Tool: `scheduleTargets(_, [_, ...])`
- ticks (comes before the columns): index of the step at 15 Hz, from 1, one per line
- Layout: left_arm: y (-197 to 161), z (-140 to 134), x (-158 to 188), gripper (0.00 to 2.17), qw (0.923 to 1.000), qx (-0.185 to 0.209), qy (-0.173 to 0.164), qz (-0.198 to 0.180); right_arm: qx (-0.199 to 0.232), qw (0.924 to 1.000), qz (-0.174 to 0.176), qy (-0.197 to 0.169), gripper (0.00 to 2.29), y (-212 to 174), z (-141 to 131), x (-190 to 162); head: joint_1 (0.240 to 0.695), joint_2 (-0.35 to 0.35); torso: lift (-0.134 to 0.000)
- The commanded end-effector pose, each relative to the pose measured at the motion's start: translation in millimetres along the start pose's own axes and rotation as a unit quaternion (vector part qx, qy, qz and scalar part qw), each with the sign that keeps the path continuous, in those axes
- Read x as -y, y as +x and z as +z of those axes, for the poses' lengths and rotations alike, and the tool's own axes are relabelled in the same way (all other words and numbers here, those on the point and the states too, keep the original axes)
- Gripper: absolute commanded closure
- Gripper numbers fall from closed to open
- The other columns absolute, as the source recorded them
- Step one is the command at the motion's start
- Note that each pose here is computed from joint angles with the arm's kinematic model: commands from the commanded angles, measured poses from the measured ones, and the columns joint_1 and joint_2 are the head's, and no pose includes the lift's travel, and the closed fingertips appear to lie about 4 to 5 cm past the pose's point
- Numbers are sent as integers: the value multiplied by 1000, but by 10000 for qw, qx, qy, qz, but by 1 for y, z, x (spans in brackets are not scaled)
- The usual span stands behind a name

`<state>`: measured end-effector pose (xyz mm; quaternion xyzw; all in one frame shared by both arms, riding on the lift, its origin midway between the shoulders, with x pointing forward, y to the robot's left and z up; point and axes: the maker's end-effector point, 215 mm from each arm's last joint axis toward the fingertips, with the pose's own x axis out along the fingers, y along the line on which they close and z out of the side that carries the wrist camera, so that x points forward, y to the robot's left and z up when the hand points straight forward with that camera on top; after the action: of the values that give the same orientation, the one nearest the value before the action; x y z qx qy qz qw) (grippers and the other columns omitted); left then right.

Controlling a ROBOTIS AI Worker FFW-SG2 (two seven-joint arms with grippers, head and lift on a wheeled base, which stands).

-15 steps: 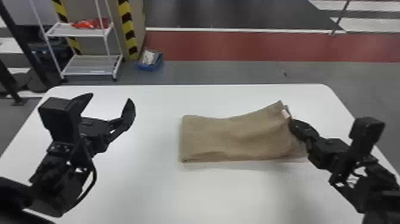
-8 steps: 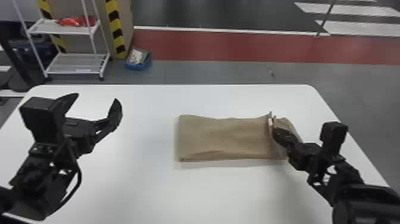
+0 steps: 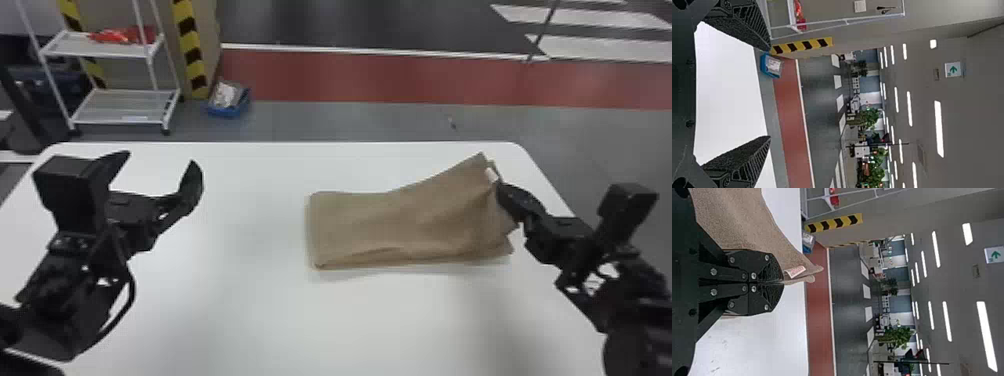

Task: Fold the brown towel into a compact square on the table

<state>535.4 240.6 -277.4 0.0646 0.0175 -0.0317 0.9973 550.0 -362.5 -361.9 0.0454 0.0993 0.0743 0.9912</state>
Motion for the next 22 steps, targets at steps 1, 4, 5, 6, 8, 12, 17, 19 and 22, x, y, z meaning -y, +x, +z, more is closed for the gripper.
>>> scheduleTargets(1, [1, -3, 1, 93, 10000, -30, -4, -10, -492, 9986, -88, -148, 1484, 14, -46, 6, 695, -118, -128])
scheduleTargets(4, [0, -4, -3, 93, 10000, -38, 15, 15, -653, 9977, -95, -174, 1484, 25, -68, 3, 695, -122, -128])
scheduleTargets(5, [0, -4, -6, 93, 10000, -40, 26, 43, -618, 9979, -90, -189, 1480, 25, -65, 3, 695, -118, -128])
scheduleTargets(6, [0, -4, -7, 93, 10000, -38, 20, 51, -586, 9980, -104, -192, 1339, 25, -62, 3, 695, -115, -128])
scheduleTargets(8, [0, -4, -6, 90, 10000, -40, 11, 45, -427, 9985, -214, -280, 265, 19, -55, 8, 695, -111, -128])
scheduleTargets(12, [1, -3, -3, 83, 10000, -33, -6, 21, 458, 9973, -344, -450, 26, -8, 4, 18, 695, -120, -128])
scheduleTargets(17, [-1, -4, 10, 83, 9999, -49, -86, -78, 517, 9961, -582, -408, 53, -42, 1, 43, 695, -159, -128])
scheduleTargets(19, [-3, -8, 29, 93, 9989, -150, -404, -167, 551, 9951, -669, -486, 70, -57, -2, 51, 695, -182, -128])
scheduleTargets(22, [-10, -18, 87, 97, 9950, -345, -747, -571, 575, 9932, -824, -591, 70, -81, -6, 68, 695, -221, -128])
